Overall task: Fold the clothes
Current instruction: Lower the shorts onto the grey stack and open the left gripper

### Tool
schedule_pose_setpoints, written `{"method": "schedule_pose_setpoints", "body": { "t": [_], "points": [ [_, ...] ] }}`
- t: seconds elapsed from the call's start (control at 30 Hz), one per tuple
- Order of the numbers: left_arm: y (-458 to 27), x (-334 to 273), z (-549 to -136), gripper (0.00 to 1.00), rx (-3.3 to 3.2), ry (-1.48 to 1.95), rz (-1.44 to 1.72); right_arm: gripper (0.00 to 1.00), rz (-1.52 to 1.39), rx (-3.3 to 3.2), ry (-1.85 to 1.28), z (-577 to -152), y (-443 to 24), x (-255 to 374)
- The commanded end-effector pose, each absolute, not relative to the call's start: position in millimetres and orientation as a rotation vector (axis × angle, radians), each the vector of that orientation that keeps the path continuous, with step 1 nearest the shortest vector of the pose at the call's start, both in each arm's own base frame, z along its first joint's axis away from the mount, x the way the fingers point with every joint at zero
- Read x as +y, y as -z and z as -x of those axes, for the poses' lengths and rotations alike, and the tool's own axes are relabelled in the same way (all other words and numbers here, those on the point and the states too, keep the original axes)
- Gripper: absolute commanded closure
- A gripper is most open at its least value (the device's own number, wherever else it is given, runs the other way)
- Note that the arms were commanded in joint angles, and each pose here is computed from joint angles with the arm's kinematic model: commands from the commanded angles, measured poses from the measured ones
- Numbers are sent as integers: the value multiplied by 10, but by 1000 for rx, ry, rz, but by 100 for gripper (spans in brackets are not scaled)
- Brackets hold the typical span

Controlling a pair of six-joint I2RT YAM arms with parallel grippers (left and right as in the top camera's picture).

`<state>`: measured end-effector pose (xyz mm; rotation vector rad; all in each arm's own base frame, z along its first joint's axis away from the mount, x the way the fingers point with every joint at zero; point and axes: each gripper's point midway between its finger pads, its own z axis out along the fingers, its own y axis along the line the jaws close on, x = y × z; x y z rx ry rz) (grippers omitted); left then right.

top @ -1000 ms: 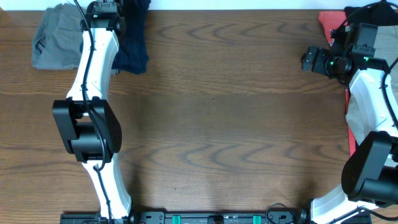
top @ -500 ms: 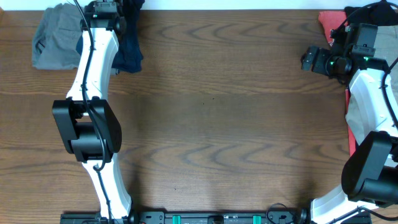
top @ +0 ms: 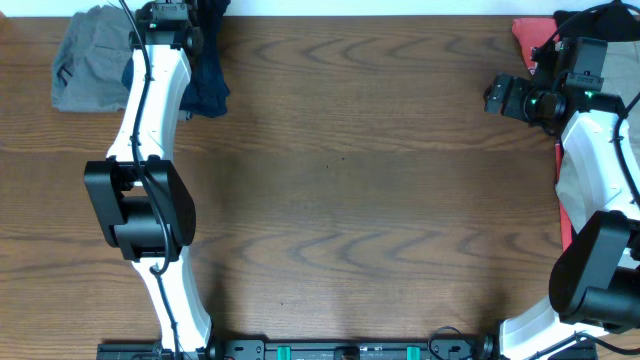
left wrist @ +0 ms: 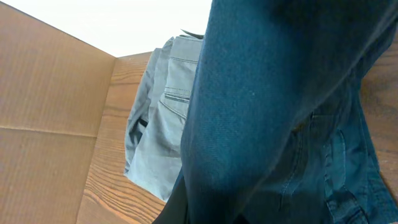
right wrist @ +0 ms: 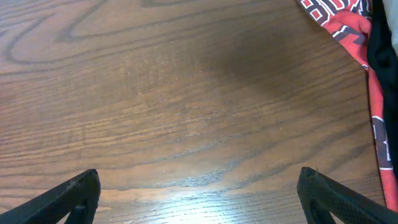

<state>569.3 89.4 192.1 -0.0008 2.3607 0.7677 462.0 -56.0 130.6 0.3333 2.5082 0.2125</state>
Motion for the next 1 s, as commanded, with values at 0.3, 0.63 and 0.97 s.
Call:
{"method": "schedule_pose_setpoints", "body": {
  "t": [0.3,0.63,0.97],
  "points": [
    [-2743,891,-5577,94,2209,-779,56,1,-342,2470,-207,-4643,-1467,-598],
    [-2719,917,-5556,94,2223,-785,53,1,-343,2470,-207,-4643,-1467,-600],
    [-2582,1227,-5551,94,2256,-703,118,1,-343,2470,-207,-4643,-1467,-598]
  ]
}}
